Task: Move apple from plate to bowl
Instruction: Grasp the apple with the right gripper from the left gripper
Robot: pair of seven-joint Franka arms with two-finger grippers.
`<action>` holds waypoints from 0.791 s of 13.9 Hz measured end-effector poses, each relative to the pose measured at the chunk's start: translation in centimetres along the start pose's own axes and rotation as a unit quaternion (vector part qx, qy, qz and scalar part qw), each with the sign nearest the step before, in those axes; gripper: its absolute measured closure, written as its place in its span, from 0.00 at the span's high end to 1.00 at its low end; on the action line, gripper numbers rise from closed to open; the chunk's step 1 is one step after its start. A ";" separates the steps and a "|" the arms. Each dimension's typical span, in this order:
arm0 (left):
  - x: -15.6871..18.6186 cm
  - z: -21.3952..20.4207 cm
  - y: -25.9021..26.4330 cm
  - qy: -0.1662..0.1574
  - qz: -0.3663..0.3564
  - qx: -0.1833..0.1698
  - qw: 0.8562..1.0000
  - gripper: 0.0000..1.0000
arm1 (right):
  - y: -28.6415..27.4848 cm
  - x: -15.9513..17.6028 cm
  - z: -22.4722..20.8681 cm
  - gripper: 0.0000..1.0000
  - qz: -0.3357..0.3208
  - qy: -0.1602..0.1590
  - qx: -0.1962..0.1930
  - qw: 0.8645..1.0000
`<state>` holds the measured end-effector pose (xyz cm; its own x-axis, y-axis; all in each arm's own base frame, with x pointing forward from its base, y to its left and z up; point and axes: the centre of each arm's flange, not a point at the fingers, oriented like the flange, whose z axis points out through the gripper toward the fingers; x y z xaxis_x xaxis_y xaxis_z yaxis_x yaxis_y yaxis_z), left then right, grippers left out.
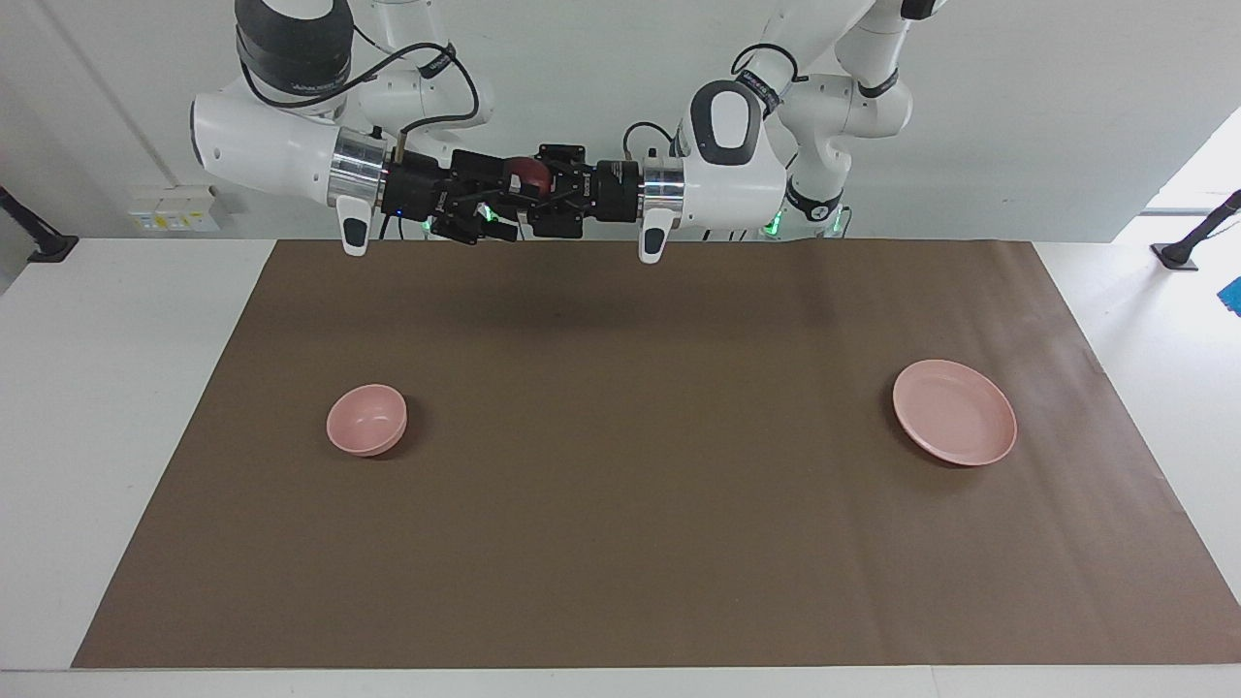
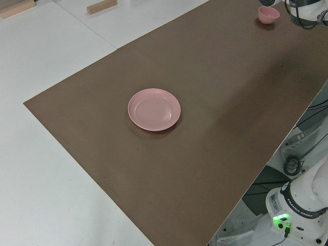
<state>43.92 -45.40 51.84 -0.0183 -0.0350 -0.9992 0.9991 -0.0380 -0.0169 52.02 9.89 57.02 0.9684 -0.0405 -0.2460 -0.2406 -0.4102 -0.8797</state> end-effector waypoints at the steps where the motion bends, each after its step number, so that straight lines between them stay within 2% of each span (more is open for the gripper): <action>1: 0.0 -0.1 0.1 0.002 0.000 -0.003 1.000 0.76 | -0.3 -0.1 -0.2 1.00 0.003 0.002 0.000 1.000; 6: -0.5 0.1 0.1 -0.001 0.004 -0.004 1.000 0.76 | -0.7 -0.4 -0.3 1.00 0.001 0.002 0.000 1.000; 11: -0.6 0.1 0.1 -0.001 0.004 -0.004 1.000 0.76 | -0.4 -1.5 0.0 1.00 -0.011 -0.018 -0.011 1.000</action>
<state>44.00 -45.50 52.40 -0.0099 -0.0372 -0.9993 0.9995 -0.0298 -0.0088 50.68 10.07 57.73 0.9703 0.0014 -0.2418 -0.2177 -0.4297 -0.8763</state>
